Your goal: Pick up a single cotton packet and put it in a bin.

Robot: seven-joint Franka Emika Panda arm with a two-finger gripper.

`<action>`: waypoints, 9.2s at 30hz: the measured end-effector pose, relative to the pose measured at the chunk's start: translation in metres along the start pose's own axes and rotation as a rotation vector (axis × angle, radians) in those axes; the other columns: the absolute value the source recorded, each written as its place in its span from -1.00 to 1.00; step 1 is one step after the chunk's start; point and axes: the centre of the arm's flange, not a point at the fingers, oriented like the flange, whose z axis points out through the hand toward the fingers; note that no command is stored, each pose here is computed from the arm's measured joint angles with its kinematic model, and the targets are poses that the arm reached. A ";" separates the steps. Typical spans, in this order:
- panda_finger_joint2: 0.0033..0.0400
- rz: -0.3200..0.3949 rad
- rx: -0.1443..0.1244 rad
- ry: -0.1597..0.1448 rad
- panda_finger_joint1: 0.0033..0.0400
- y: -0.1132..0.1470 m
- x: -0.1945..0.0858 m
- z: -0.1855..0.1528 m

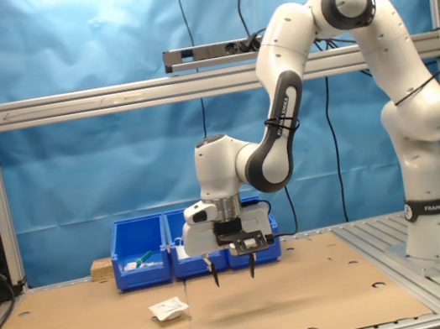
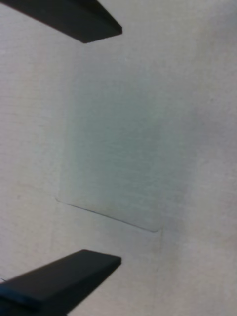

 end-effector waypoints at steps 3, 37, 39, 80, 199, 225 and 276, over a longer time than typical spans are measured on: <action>1.00 0.000 0.000 0.000 1.00 0.000 0.000 0.000; 1.00 0.000 0.000 0.000 1.00 0.000 0.000 0.000; 1.00 0.000 0.000 0.000 1.00 0.000 0.000 0.000; 1.00 0.000 0.000 0.000 1.00 0.000 0.000 0.000; 1.00 0.013 -0.102 0.023 1.00 0.040 0.031 -0.158; 1.00 0.017 -0.060 -0.027 1.00 0.072 0.058 -0.158; 1.00 -0.368 0.047 -0.073 1.00 0.119 0.109 -0.037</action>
